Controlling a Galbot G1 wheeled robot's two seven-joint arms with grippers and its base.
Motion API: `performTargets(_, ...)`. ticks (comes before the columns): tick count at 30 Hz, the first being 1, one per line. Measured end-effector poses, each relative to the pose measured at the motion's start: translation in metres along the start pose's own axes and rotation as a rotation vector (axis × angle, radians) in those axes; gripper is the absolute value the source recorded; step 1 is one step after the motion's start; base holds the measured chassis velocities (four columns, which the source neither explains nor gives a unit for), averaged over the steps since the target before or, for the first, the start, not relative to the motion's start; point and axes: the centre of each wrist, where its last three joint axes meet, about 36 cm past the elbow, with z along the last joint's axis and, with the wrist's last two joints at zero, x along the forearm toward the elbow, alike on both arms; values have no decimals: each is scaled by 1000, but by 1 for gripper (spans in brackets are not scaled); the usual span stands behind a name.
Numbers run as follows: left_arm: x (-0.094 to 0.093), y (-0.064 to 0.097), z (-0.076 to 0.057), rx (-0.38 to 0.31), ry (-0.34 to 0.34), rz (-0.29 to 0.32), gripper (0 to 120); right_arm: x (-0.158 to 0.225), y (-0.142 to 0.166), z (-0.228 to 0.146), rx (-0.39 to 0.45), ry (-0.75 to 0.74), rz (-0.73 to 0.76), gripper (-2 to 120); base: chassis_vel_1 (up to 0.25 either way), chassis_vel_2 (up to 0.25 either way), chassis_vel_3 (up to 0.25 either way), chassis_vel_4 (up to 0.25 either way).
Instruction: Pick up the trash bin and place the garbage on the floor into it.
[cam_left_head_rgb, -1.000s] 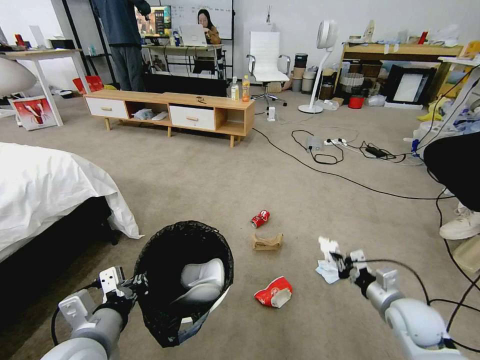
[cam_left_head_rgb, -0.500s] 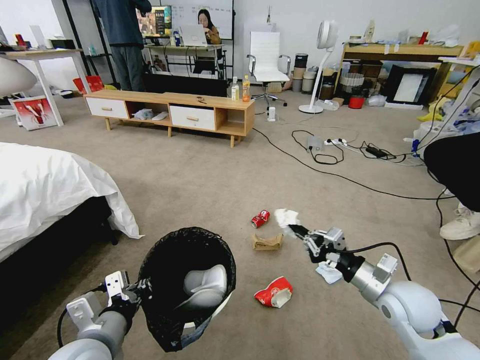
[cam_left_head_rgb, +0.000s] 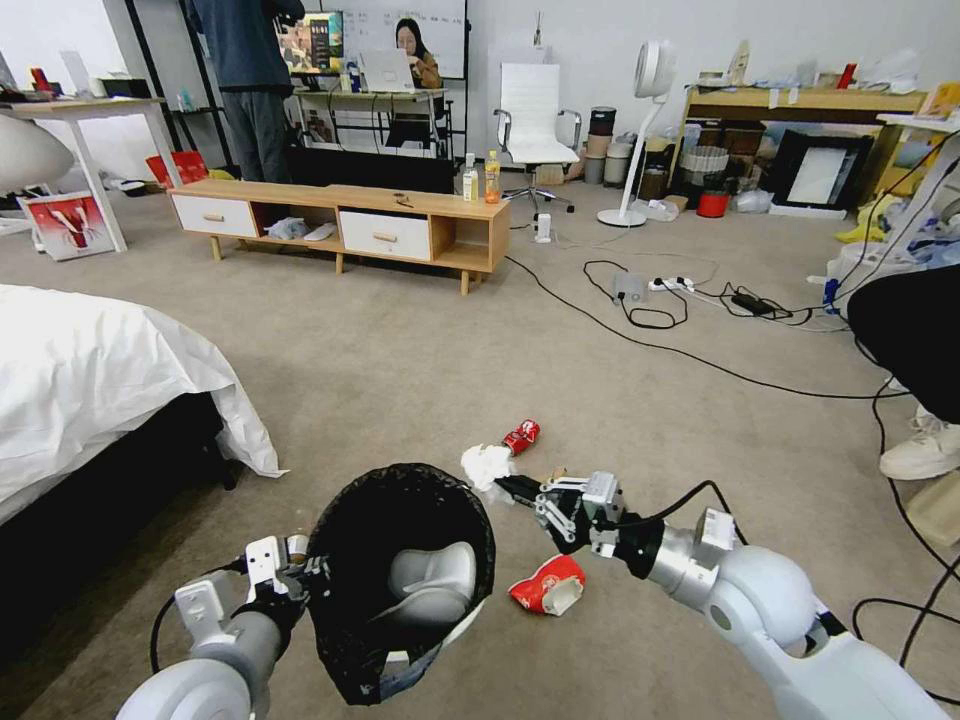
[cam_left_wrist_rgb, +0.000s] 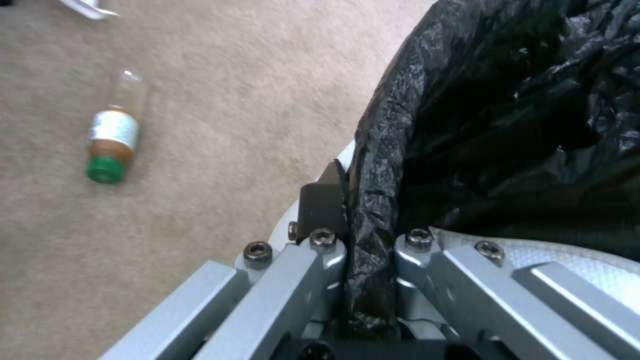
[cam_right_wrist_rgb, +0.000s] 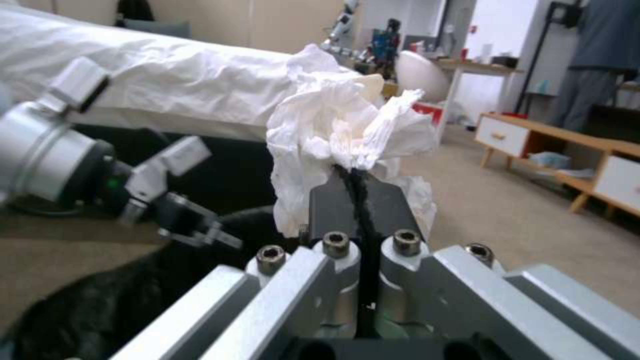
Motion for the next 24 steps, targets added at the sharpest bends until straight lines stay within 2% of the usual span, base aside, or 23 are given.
performTargets(5,-7,-6,3,-14,17,25,3,-4,3,5,-14,8,-16,0,0,0,0,0)
performTargets(9,-21,-14,8,-40,37,43,3,-5,8,11,-40,34,-23,0,0,0,0,0)
performTargets(16,-24,-20,11,-38,40,58,3,-4,12,13,-82,78,-24,0,0,0,0,0)
performTargets(23,-24,-20,10,-40,36,58,3,-7,17,16,-114,120,-9,0,0,0,0,0)
performTargets(24,-23,-19,10,-41,34,57,3,-7,18,17,-119,137,-3,5,0,0,0,0)
